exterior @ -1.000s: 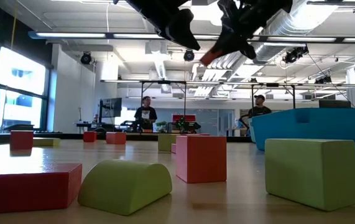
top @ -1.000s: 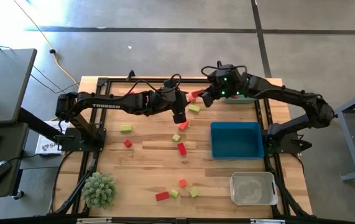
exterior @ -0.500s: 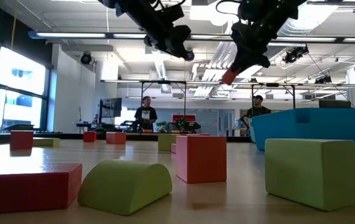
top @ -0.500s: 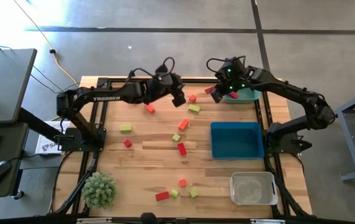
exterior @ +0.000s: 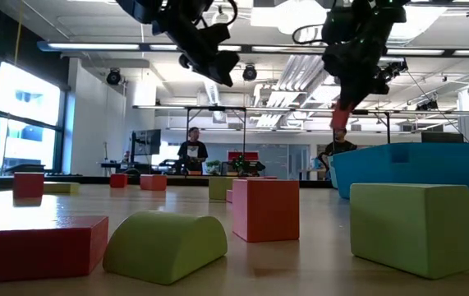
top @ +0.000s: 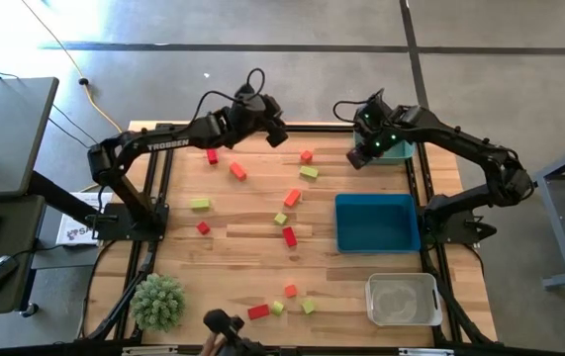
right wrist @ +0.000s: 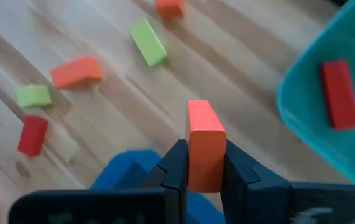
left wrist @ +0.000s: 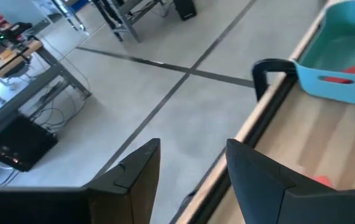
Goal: Sort & place blocks by color
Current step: Put the orange wooden block into the blue bin
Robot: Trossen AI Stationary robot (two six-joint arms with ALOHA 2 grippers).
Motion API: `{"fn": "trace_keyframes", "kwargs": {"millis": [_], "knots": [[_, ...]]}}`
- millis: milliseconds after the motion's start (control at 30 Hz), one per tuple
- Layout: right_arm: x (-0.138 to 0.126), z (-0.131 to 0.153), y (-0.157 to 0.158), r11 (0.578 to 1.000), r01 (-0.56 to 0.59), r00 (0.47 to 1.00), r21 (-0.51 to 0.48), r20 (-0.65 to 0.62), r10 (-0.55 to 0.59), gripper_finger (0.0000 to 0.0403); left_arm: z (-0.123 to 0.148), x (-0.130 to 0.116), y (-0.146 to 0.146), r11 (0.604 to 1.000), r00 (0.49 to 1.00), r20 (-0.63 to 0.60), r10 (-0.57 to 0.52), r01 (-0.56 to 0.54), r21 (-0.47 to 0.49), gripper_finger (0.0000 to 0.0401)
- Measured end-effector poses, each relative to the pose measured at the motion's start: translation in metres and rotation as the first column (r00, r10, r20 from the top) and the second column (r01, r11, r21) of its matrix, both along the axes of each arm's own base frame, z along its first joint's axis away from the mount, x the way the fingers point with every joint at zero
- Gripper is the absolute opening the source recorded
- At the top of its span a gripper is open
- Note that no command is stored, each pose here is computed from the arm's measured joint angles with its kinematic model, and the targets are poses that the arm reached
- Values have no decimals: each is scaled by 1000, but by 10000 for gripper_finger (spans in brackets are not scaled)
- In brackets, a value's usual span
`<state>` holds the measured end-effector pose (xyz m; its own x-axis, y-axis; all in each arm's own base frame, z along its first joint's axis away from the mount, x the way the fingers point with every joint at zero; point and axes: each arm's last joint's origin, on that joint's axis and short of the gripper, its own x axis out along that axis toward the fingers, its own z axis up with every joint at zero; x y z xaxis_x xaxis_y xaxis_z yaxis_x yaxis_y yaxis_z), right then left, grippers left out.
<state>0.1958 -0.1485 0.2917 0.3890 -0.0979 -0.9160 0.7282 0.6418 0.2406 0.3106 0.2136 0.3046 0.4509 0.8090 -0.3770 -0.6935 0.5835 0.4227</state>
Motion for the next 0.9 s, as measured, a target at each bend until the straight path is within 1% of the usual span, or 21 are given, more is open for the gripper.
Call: {"fn": "trace_keyframes", "kwargs": {"millis": [267, 433, 567, 767, 900], "knots": [[-10, -5, 20, 987, 42, 986, 156, -166, -16, 39, 0, -13, 18, 999, 999, 3, 50, -50, -3, 173], [-13, -7, 35, 969, 91, 963, 228, -266, -28, 39, 0, -18, 25, 999, 1000, 20, 23, -23, -24, 173], [-13, -7, 48, 954, 132, 945, 270, -323, -40, 39, 0, -19, 27, 999, 999, 30, 16, -15, -33, 173], [-5, -6, 69, 945, 166, 930, 282, -363, -55, 39, 0, -19, 27, 999, 999, 32, 13, -12, -35, 173], [0, -7, 83, 945, 213, 915, 247, -391, -103, 39, 0, -18, 26, 999, 999, 37, -7, 8, -42, 173]]}}
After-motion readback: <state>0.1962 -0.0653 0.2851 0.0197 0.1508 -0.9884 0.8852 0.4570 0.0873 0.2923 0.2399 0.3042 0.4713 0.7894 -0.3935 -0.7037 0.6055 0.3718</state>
